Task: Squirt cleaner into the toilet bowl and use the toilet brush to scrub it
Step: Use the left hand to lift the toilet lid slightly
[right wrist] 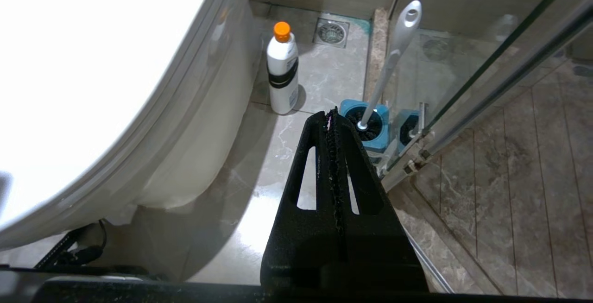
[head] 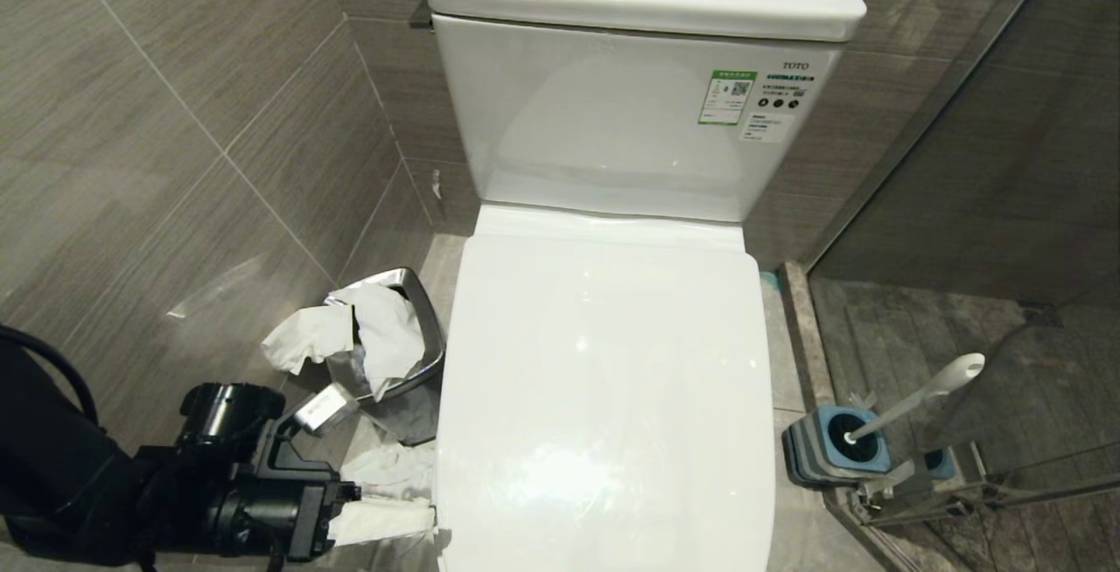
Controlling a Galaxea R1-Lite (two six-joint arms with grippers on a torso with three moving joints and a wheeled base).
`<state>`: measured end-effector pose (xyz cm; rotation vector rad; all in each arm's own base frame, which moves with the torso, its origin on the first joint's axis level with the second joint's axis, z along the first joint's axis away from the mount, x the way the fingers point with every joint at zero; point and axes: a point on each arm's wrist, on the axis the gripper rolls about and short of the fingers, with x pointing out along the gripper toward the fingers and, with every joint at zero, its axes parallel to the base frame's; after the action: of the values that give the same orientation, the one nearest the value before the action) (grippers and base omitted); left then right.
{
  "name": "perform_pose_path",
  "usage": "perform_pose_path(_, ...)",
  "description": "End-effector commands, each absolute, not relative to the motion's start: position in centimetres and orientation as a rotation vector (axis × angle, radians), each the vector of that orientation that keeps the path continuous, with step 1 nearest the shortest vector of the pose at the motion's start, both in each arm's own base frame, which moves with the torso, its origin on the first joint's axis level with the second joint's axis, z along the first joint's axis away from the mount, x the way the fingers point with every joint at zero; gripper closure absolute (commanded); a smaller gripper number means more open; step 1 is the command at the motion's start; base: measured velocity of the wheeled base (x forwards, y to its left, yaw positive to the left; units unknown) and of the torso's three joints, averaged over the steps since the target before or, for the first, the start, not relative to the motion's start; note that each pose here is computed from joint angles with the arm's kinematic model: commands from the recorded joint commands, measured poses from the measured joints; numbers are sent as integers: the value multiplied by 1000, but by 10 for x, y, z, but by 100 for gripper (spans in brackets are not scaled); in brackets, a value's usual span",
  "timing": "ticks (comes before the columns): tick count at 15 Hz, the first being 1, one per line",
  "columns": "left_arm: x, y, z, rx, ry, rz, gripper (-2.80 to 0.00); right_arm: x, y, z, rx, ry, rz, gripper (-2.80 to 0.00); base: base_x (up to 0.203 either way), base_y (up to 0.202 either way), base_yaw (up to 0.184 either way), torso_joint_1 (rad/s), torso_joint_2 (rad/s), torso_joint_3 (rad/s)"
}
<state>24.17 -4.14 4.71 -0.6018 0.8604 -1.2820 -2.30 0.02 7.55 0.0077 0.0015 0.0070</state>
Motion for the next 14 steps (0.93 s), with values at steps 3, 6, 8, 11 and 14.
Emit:
perform_pose_path(3,242,-40,51,-568,825,-1283,-280,-23,0,75,8,3,8,0,0,0,0,0,0,0)
perform_pose_path(6,245,-39,50,-512,836,-1197,-280,-23,0,75,8,3,8,0,0,0,0,0,0,0)
perform_pose_path(8,246,-40,49,-460,830,-1163,-280,-23,0,75,8,3,8,0,0,0,0,0,0,0)
perform_pose_path(11,245,-40,48,-420,826,-1142,-280,-23,0,75,8,3,8,0,0,0,0,0,0,0)
perform_pose_path(14,241,-41,47,-422,840,-1146,-280,-23,0,75,8,3,8,0,0,0,0,0,0,0)
